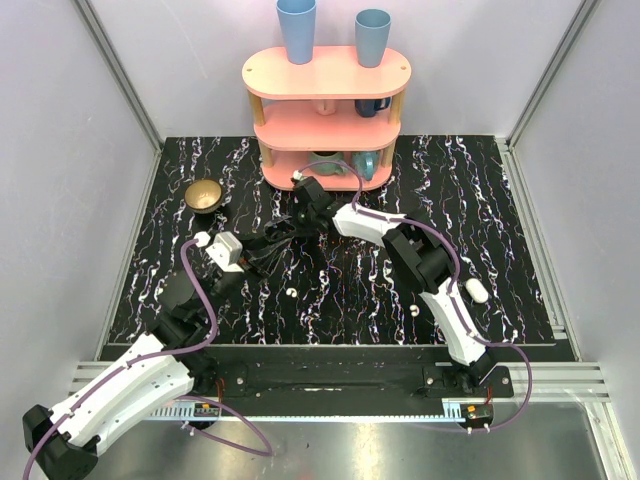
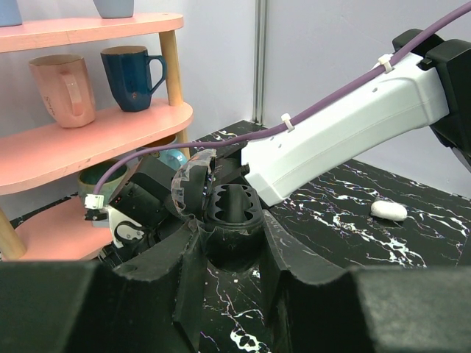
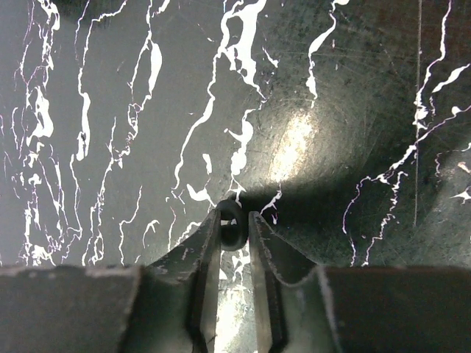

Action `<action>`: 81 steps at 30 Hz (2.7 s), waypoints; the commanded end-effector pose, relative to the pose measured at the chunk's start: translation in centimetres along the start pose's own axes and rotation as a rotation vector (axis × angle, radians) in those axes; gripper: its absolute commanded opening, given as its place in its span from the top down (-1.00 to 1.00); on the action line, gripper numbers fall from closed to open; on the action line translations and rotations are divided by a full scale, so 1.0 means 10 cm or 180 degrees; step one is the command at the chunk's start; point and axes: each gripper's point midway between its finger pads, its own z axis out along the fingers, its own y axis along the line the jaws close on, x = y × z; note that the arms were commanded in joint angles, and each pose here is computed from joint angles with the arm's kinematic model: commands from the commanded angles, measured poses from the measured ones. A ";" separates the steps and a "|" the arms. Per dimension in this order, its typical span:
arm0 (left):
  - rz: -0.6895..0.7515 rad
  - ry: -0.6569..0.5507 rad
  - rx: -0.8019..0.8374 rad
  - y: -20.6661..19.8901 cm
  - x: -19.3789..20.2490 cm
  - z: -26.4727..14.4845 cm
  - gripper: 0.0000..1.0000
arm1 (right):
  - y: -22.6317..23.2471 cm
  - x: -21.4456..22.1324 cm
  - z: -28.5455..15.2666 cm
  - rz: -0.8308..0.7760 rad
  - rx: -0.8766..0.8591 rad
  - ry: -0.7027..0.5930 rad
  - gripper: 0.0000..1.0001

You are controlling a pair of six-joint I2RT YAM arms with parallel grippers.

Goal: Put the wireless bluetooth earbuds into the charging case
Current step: Pick up the right earbud from the center of the board, then insert the right earbud into the right side groove of the charging case.

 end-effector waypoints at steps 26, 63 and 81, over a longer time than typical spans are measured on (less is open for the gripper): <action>0.0330 -0.0403 -0.0577 0.35 -0.22 -0.03 1.00 | 0.26 -0.36 -1.37 0.0306 -0.0056 -0.0330 1.00; 0.1203 -0.0574 -0.0787 0.55 -0.04 0.20 1.00 | 1.27 -1.04 -3.22 0.1241 -0.0101 -0.0923 1.00; 0.1285 -0.0619 -0.0820 0.57 -0.03 0.23 1.00 | 1.66 -0.95 -3.09 0.1356 -0.0336 -0.0731 1.00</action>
